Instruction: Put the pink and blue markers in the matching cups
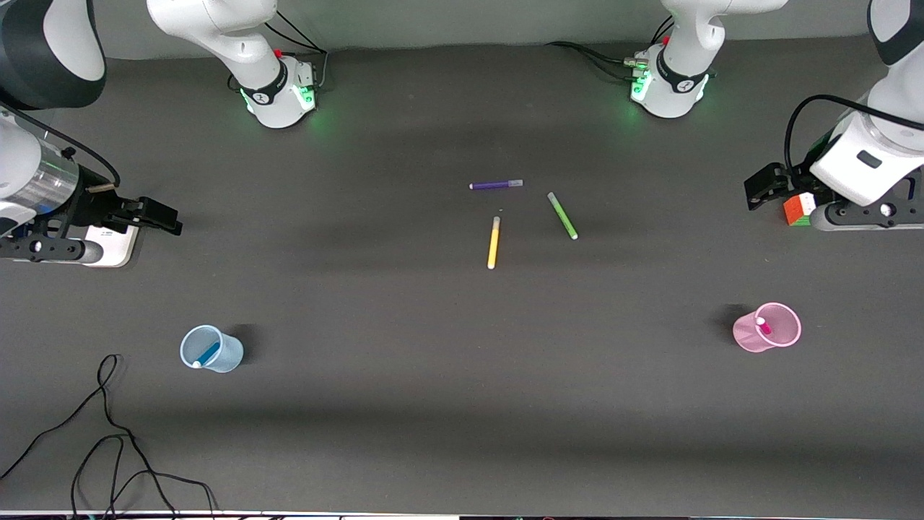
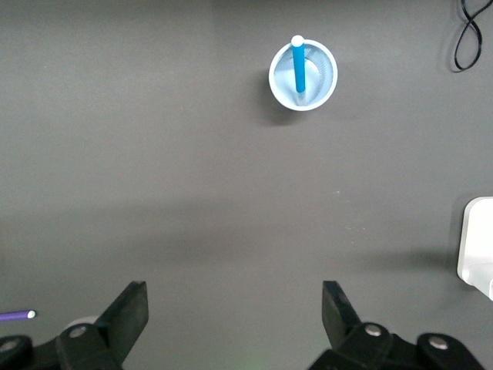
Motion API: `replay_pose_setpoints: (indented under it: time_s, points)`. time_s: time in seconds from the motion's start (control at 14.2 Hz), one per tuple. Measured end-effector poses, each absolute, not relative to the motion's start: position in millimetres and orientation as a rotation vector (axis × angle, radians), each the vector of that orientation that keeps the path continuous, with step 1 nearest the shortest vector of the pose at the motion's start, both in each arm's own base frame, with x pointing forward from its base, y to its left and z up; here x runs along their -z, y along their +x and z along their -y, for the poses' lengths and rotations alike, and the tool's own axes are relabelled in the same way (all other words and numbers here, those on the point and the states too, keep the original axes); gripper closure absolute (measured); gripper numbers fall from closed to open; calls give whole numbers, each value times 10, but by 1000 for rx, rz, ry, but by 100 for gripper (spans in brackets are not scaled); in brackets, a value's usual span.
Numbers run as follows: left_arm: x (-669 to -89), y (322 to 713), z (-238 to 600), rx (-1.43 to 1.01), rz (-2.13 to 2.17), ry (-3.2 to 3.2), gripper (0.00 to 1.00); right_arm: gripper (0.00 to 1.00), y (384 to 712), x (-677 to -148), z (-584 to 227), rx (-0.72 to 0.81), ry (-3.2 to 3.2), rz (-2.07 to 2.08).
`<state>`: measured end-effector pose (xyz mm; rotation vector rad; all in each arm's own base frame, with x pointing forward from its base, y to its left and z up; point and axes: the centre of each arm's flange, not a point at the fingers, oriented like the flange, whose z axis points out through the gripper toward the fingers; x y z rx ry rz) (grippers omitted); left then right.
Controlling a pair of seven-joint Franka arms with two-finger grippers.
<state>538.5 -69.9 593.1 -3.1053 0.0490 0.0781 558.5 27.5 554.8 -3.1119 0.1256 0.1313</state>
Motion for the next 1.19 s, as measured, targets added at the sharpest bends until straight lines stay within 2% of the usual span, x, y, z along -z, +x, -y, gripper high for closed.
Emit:
replay_pose_setpoints:
  time_s: [0.28, 0.84, 1.19]
  points:
    - [-5907, 5416, 700, -45, -313, -3095, 0, 0, 5586, -5591, -388, -118, -3113, -97]
    - [-6043, 5471, 680, 17, -405, -3083, 0, 0, 5590, -5707, -393, -84, -3112, -95]
    - [-5891, 5562, 654, -25, -408, -3086, 0, 0, 5585, -5741, -393, -82, -3112, -95]
